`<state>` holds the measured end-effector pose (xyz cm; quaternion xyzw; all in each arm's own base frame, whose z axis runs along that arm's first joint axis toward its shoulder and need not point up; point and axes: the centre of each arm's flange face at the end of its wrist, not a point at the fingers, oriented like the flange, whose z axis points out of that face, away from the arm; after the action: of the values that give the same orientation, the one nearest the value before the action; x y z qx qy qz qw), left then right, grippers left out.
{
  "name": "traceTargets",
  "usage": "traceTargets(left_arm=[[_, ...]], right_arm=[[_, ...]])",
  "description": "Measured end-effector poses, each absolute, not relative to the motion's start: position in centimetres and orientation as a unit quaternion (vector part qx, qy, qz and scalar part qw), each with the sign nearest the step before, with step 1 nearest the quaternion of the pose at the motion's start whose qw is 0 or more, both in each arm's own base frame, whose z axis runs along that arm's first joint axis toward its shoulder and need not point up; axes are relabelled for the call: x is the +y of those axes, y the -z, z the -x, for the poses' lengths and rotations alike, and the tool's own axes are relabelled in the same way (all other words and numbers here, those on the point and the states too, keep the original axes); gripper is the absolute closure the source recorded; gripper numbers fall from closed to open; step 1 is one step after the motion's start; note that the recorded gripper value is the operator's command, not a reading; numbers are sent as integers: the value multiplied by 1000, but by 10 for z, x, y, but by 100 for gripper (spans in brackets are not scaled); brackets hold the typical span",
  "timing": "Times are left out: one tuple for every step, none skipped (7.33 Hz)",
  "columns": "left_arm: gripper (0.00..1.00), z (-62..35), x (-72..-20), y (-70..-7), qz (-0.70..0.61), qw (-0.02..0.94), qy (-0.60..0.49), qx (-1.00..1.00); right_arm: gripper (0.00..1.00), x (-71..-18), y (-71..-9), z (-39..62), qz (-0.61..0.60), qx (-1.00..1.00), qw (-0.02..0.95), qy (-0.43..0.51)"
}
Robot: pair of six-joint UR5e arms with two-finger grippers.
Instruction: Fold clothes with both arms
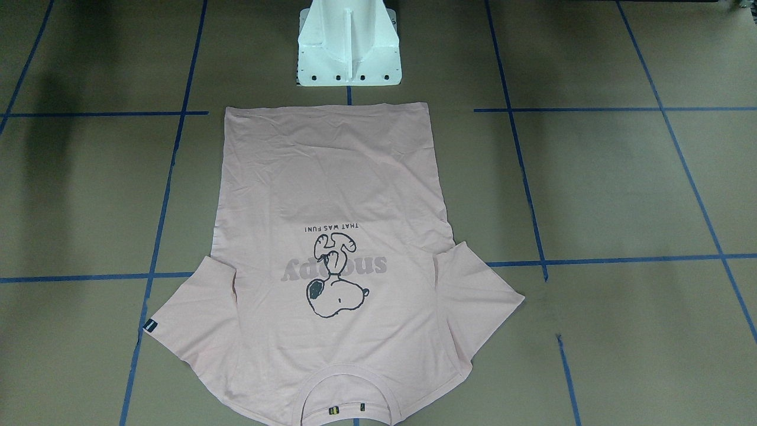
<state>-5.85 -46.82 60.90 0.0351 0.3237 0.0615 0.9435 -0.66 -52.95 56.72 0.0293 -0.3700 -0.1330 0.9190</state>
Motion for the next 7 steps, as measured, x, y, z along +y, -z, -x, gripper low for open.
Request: traceTargets(left_arm=[[0, 58, -467, -607, -36, 942, -62, 328], [0, 56, -466, -603, -38, 937, -63, 342], [0, 54, -464, -599, -41, 934, -63, 349], [0, 53, -464, -592, -45, 933, -63, 353], [0, 52, -464, -585, -50, 932, -65, 354], [0, 52, -464, -581, -54, 931, -66, 355], [0, 51, -464, -579, -56, 931, -68, 355]], right_arm=[[0, -527, -570, 6, -28, -370, 919, 132], [0, -525, -572, 5, -27, -370, 919, 131], [0, -523, -573, 5, -25, -370, 920, 128], [0, -521, -574, 5, -24, -371, 920, 126], [0, -520, -575, 5, -23, -372, 919, 125], [0, -519, -575, 5, -25, -373, 919, 127], [0, -518, -575, 5, -29, -374, 918, 129]])
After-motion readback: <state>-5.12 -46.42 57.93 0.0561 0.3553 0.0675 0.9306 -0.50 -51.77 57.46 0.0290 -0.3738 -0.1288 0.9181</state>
